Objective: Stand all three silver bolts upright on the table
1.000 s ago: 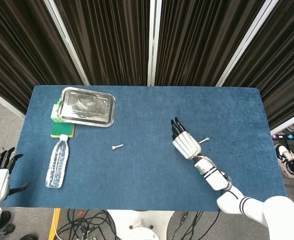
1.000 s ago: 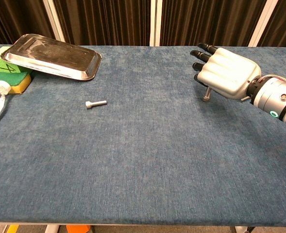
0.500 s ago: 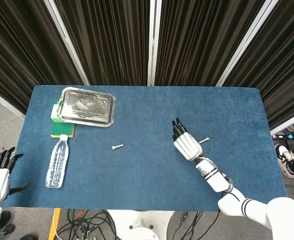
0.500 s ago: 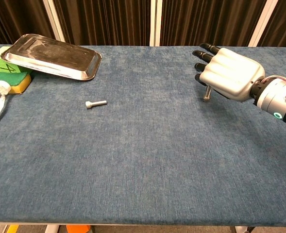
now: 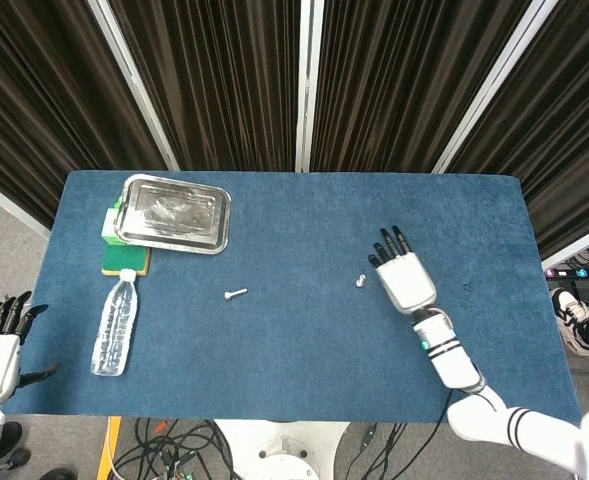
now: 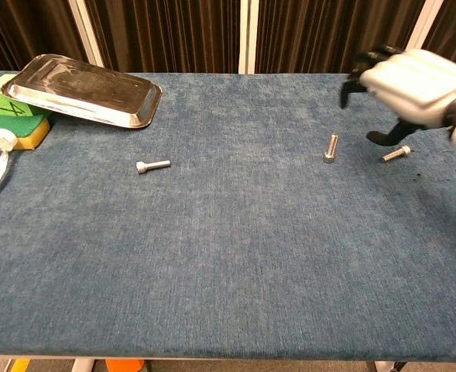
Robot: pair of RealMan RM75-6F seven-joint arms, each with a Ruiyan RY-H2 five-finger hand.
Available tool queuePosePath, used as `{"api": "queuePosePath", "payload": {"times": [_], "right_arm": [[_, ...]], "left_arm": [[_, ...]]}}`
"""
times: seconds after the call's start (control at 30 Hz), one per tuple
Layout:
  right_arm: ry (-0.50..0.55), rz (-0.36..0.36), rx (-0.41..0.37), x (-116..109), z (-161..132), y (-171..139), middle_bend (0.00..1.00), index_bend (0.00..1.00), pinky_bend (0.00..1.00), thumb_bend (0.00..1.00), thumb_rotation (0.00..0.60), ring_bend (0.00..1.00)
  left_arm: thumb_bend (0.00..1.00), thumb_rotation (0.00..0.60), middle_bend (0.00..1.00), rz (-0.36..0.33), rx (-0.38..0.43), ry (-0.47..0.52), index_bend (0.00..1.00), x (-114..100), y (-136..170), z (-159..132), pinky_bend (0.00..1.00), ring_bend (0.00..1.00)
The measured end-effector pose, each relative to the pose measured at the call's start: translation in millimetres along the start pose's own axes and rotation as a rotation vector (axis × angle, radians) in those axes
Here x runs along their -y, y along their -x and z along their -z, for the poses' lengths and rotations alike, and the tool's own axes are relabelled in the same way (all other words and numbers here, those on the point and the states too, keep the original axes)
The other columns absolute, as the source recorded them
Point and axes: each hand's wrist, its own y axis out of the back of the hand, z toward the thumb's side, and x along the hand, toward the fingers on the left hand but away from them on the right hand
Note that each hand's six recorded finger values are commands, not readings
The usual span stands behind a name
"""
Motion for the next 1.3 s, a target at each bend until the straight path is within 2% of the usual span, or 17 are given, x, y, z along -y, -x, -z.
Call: {"api": "queuePosePath", "payload": {"times": [0.13, 0.2, 0.27, 0.43, 0.7, 1.07, 1.3], "right_arm": [[0.125, -0.106, 0.032, 13, 22, -3, 0.25, 0.44, 0.00, 0.21, 0.600, 0.00], [0.129, -0.151, 0.033, 20, 31, -2, 0.25, 0.45, 0.00, 0.23, 0.600, 0.00], [0.105, -0.167, 0.033, 24, 38, -1, 0.25, 0.46, 0.00, 0.23, 0.600, 0.00], [0.012, -0.167, 0.010, 31, 46, 4, 0.25, 0.47, 0.00, 0.23, 0.600, 0.00], [-0.096, -0.153, -0.044, 45, 40, 7, 0.25, 0.47, 0.00, 0.26, 0.600, 0.00], [-0.107, -0.152, -0.059, 54, 36, 4, 0.25, 0.50, 0.00, 0.29, 0.600, 0.00], [-0.101, -0.150, -0.047, 58, 36, 5, 0.26, 0.54, 0.00, 0.37, 0.600, 0.00]], "left_arm": [[0.06, 0.600, 0.04, 0.001, 0.001, -0.005, 0.19, -1, 0, -2, 0.00, 0.00], [0.06, 0.600, 0.04, 0.000, 0.000, -0.008, 0.19, -2, 0, -3, 0.00, 0.00], [0.06, 0.600, 0.04, 0.001, -0.004, -0.010, 0.19, -2, 1, -3, 0.00, 0.00], [0.06, 0.600, 0.04, 0.006, -0.011, -0.013, 0.19, -2, 2, -3, 0.00, 0.00], [0.06, 0.600, 0.04, 0.009, -0.016, -0.012, 0.19, -1, 2, -2, 0.00, 0.00], [0.06, 0.600, 0.04, 0.008, -0.019, -0.008, 0.19, -1, 3, -1, 0.00, 0.00], [0.06, 0.600, 0.04, 0.010, -0.021, -0.005, 0.19, 0, 4, 0, 0.00, 0.00]]}}
